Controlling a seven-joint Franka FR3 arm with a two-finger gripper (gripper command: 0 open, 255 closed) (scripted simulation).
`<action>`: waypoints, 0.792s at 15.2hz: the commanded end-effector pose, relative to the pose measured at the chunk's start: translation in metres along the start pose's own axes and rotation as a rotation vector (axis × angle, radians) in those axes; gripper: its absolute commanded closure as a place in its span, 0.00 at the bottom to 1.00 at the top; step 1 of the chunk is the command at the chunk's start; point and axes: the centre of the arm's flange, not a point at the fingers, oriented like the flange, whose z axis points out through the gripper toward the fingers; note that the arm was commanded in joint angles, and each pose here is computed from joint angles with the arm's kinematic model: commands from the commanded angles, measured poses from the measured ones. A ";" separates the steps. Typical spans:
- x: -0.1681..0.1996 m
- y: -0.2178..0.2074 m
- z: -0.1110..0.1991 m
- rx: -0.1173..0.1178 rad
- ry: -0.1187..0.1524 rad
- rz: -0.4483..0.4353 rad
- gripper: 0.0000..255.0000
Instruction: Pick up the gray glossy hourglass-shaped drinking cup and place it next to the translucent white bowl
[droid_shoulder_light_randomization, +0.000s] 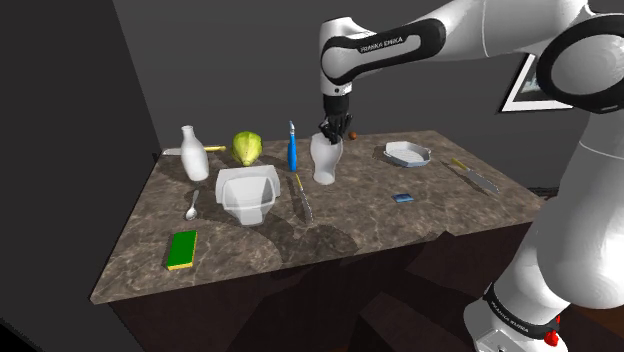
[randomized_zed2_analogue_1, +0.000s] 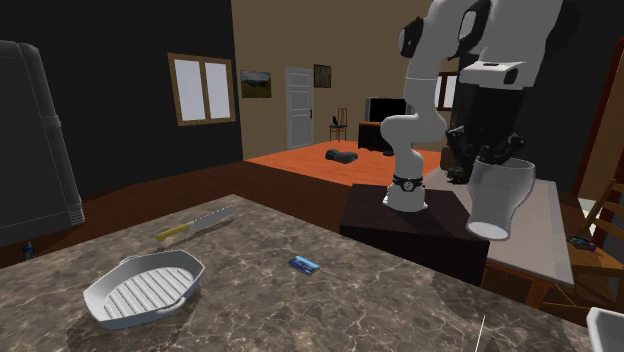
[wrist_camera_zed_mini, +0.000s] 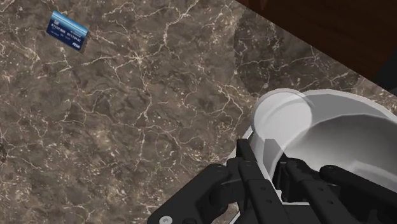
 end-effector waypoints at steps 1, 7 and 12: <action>0.001 -0.026 0.000 0.000 0.000 0.002 1.00; 0.006 -0.104 -0.007 0.000 0.000 0.002 1.00; 0.009 -0.125 0.007 0.000 0.000 0.002 1.00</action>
